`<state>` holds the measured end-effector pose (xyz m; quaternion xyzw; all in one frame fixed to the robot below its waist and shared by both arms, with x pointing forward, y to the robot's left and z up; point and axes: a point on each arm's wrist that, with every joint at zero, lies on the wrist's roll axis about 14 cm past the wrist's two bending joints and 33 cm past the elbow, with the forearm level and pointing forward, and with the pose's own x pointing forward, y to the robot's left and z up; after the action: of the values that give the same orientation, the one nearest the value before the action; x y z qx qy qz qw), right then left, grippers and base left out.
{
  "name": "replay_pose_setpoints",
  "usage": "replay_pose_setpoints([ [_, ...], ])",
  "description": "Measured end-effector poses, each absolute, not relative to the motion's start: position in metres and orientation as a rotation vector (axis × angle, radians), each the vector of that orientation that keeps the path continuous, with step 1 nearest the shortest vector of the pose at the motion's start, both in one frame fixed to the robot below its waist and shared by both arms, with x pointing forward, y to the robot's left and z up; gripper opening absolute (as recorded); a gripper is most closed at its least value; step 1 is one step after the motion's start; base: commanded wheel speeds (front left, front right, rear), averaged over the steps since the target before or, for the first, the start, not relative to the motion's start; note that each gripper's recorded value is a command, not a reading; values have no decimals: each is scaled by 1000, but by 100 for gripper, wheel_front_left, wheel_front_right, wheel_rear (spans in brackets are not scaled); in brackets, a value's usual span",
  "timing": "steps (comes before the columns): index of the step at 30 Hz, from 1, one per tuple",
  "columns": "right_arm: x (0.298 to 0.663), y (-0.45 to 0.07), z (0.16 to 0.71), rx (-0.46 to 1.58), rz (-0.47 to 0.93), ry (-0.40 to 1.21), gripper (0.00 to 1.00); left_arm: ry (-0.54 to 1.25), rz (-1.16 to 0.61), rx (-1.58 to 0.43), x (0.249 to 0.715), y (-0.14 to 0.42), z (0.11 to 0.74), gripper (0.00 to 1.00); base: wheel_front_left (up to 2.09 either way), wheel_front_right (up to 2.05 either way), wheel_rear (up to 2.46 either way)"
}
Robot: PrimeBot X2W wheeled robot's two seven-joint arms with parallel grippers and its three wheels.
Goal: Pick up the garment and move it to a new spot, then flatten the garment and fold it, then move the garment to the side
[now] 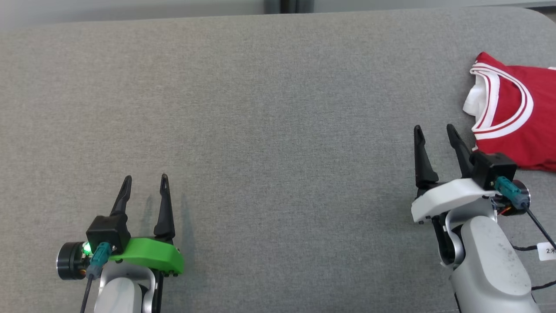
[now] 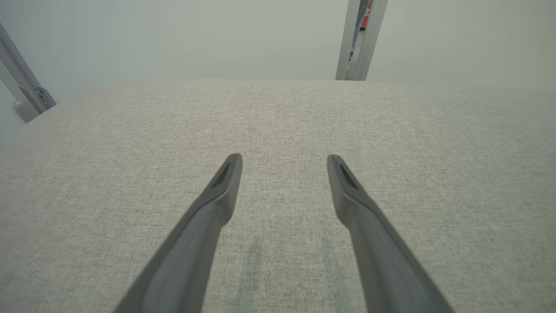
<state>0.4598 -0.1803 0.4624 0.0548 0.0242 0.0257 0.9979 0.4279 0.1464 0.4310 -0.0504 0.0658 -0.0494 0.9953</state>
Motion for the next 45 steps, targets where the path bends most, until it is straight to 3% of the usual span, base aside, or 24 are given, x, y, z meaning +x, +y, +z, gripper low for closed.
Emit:
replay_pose_setpoints([
  [12,433,-143,471,154,150,42,100,95,6,-89,388,181,450,100,0,0,0],
  [23,412,-144,489,163,151,3,100,24,25,-141,369,189,472,100,0,0,0],
  [24,412,-146,490,162,144,0,0,19,17,-145,369,188,474,0,0,0,0],
  [31,395,-148,458,192,122,103,0,97,27,-176,361,186,452,0,0,0,0],
  [45,397,-163,463,444,40,108,0,118,91,-430,362,195,450,0,0,0,0],
])
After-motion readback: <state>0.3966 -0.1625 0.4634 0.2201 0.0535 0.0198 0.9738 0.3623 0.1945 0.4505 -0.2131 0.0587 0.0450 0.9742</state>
